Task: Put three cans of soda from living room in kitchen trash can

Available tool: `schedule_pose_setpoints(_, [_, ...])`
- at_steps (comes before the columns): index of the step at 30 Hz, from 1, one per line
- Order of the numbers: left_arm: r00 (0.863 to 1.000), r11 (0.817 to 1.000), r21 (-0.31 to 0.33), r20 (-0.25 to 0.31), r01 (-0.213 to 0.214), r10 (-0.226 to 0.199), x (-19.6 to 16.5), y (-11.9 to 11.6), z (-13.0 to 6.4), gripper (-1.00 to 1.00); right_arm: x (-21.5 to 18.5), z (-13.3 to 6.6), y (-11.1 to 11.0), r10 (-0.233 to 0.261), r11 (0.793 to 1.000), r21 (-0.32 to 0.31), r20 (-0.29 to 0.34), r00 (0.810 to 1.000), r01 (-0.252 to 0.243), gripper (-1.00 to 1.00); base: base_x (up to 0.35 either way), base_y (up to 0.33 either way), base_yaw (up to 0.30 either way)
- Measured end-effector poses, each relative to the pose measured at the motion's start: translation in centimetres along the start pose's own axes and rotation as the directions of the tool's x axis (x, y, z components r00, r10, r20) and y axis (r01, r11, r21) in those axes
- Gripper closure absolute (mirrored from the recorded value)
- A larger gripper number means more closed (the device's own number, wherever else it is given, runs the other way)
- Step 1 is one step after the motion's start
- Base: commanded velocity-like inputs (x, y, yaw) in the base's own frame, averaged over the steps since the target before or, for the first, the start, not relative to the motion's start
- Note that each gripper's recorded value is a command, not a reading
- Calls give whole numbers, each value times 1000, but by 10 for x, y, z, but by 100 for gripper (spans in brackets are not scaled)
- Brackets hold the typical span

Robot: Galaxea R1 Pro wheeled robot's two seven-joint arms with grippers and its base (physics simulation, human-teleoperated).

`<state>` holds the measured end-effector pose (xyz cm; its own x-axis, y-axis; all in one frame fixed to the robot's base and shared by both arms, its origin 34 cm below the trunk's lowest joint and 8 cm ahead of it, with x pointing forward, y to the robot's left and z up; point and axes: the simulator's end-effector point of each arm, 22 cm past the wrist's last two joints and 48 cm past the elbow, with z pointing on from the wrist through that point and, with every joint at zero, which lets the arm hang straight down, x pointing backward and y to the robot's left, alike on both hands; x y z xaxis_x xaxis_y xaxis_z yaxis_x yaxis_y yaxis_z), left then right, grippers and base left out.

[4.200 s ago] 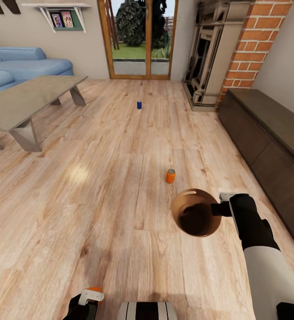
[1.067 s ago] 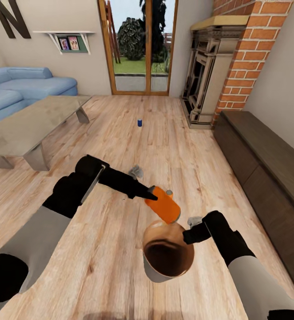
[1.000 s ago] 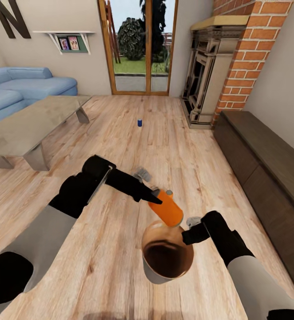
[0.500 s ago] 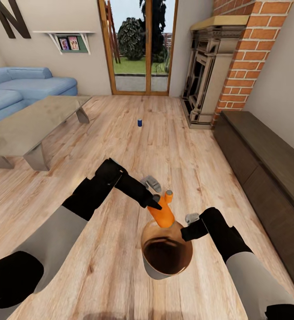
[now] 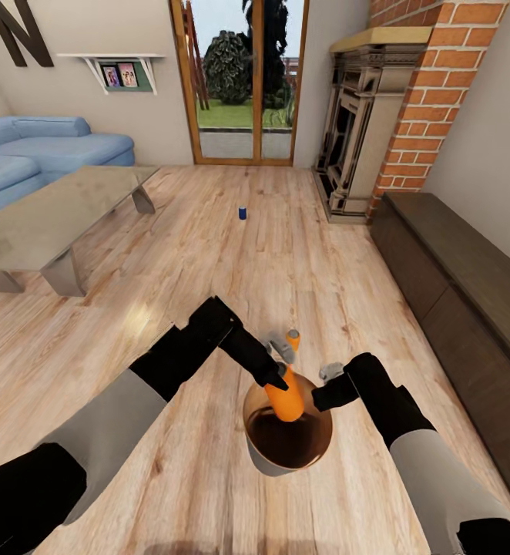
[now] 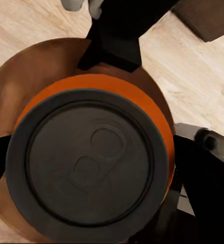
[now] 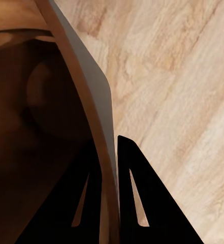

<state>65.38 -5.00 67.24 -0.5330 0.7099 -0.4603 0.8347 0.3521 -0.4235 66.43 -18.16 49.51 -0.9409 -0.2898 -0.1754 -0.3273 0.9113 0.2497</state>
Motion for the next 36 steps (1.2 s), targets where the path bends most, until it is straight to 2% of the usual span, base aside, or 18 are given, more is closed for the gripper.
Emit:
schedule_pose_setpoints(6, [998, 1000, -10, -68, 16, -17, 27, 3, 30, 100, -6, -3, 0, -3, 1000, 0, 10, 1000, 3, 100, 0, 0, 0])
schedule_pose_setpoints(14, [994, 999, -51, -109, 11, -17, 64, 19, 64, 100, -12, -4, 4, -14, 1000, 2, 18, 1000, 14, 100, 0, 0, 0])
schedule_pose_setpoints(19, [994, 996, -85, -109, -3, -6, 70, 26, 72, 100, -18, -4, 18, -12, 1000, -27, 26, 1000, 13, 100, 0, 0, 0])
schedule_pose_setpoints(22, [994, 992, -126, -106, -17, 3, 78, 31, 83, 100, -19, -3, 20, -21, 1000, -21, 27, 999, 22, 100, 0, 0, 0])
schedule_pose_setpoints(28, [994, 988, -152, -105, -22, 6, 83, 33, 90, 100, -20, -3, 23, -19, 999, -28, 29, 999, 20, 100, 0, 0, 0])
schedule_pose_setpoints(36, [990, 989, -150, -139, 11, -32, 101, 37, 98, 100, -21, -3, 24, -20, 999, -28, 30, 999, 21, 100, 0, 0, 0])
